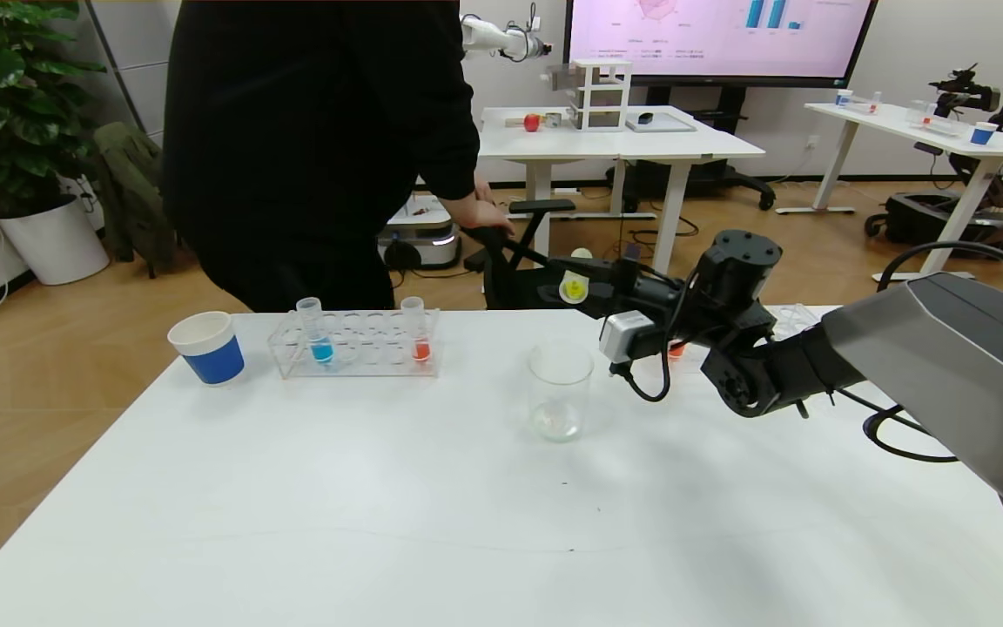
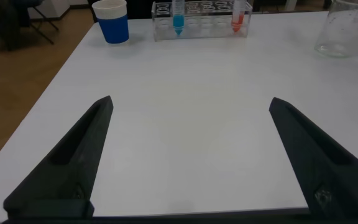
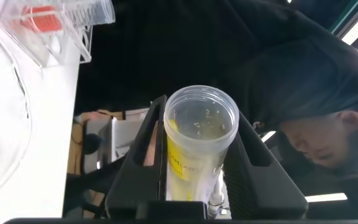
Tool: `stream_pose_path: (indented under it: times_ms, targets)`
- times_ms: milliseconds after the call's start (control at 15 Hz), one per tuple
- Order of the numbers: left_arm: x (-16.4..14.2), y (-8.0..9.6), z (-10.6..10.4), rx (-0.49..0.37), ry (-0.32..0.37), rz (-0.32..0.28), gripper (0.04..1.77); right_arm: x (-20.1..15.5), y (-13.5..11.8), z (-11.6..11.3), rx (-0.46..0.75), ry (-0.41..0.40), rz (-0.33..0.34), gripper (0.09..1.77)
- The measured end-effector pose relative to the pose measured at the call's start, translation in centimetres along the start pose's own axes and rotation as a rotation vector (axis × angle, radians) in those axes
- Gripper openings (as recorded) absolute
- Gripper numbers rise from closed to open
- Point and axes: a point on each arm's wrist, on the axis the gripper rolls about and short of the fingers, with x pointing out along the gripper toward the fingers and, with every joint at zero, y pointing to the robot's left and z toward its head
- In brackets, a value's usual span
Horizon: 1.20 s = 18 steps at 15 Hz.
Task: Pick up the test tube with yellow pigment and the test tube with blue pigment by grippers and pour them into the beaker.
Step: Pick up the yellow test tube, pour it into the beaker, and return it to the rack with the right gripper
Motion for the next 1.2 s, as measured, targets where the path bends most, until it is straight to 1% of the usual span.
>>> stream_pose_path:
  times_ms: [400,933,1200]
  targets:
    - [0.00,0.00,0.00,0.000,0.000,0.000,1.75,0.12,0.42,-0.35,-0.073,0.018,-0.003,0.53]
    - [0.00,0.00,0.00,0.000,0.000,0.000,1.75,0.30,0.66,-0.30,-0.176,0.013,-0.003,0.53]
    - [0.00,0.00,0.00,0.000,0.000,0.000,1.75,0.17,1.02,-0.19,-0.266,0.014,0.010,0.53]
